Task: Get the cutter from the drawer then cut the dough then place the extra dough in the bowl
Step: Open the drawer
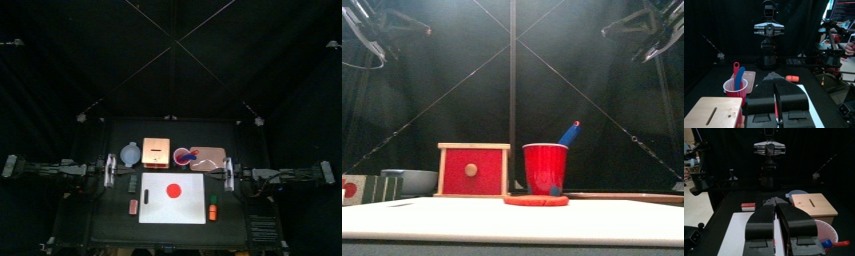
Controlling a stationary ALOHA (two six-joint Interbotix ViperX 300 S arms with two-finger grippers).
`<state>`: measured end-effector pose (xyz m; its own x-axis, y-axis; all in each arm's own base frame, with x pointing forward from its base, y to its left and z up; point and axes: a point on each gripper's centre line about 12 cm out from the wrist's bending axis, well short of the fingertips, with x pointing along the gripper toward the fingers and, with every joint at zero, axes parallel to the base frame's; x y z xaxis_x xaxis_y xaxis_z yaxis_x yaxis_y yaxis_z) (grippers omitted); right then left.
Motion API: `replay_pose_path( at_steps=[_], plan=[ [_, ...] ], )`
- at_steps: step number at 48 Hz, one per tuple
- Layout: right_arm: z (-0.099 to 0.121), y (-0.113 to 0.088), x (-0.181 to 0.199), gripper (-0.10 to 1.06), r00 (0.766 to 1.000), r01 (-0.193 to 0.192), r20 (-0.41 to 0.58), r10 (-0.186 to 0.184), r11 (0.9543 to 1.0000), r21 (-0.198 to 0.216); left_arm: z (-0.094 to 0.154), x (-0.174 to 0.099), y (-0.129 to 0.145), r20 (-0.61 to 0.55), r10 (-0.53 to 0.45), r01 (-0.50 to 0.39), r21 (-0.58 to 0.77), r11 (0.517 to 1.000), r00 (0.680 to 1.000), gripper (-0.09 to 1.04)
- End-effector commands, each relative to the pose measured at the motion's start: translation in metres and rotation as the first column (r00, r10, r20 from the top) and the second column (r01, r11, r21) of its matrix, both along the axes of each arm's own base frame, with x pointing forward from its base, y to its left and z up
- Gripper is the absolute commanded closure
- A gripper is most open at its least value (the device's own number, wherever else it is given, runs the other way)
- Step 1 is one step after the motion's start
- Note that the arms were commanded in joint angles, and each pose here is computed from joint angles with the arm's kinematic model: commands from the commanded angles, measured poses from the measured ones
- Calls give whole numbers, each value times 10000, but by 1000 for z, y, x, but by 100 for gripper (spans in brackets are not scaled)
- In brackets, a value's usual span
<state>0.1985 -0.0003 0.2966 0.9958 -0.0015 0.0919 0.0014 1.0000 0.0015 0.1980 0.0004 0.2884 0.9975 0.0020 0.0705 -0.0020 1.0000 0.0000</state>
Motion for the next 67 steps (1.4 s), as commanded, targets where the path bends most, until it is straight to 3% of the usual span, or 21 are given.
replay_pose_path(
  at_steps=[1, 8, 13, 20, 25, 31, 37, 45, 52, 55, 58, 62, 67],
  plan=[
    [-1, -8, 11, 106, 9991, 394, -154, -398, 9989, -241, 5, 14, 5, 165, 266, -255, -638, 9976, 9995, 96],
    [0, -24, 43, 104, 9952, 909, -298, -933, 9932, -729, -1, 28, 9, 524, 600, -530, -1261, 9906, 9968, 91],
    [1, -39, 69, 104, 9916, 1236, -236, -1270, 9858, -1136, -11, 38, 15, 778, 1135, -947, -2134, 9724, 9905, 89],
    [-6, -68, 108, 104, 9846, 1699, -136, -1741, 9732, -1550, -33, 48, 28, 924, 2455, -1915, -3917, 9000, 9650, 89],
    [-18, -89, 138, 104, 9809, 1905, -85, -1946, 9676, -1659, -49, 57, 25, 771, 2805, -2119, -4760, 8535, 9568, 88],
    [-37, -111, 172, 104, 9777, 1996, -290, -2078, 9639, -1761, -74, 78, 18, 103, 2726, -2236, -5422, 8099, 9621, 81],
    [-61, -135, 215, 104, 9724, 2101, -662, -2239, 9628, -1697, -98, 103, 16, -657, 2766, -2577, -6120, 7477, 9587, 64],
    [-82, -151, 259, 104, 9719, 2078, -738, -2234, 9622, -1759, -123, 128, 14, -1278, 2753, -2827, -7037, 6519, 9528, 39],
    [-97, -157, 275, 104, 9704, 2046, -921, -2233, 9625, -1783, -139, 129, 17, -1713, 2997, -3134, -7868, 5318, 9385, 17],
    [-103, -158, 278, 104, 9683, 1985, -1154, -2216, 9628, -1833, -145, 125, 22, -2023, 3410, -3462, -8281, 4410, 9181, 12],
    [-107, -159, 281, 104, 9654, 1913, -1404, -2198, 9627, -1914, -153, 119, 28, -2510, 3955, -3830, -8732, 3014, 8835, 9],
    [-116, -160, 283, 104, 9558, 1846, -1918, -2227, 9626, -1981, -162, 112, 34, -3149, 4346, -4186, -8929, 1657, 8438, 9],
    [-126, -162, 285, 104, 9389, 1753, -2588, -2271, 9622, -2085, -167, 111, 34, -3516, 4308, -4394, -8900, 1214, 8311, 9]
  ],
)
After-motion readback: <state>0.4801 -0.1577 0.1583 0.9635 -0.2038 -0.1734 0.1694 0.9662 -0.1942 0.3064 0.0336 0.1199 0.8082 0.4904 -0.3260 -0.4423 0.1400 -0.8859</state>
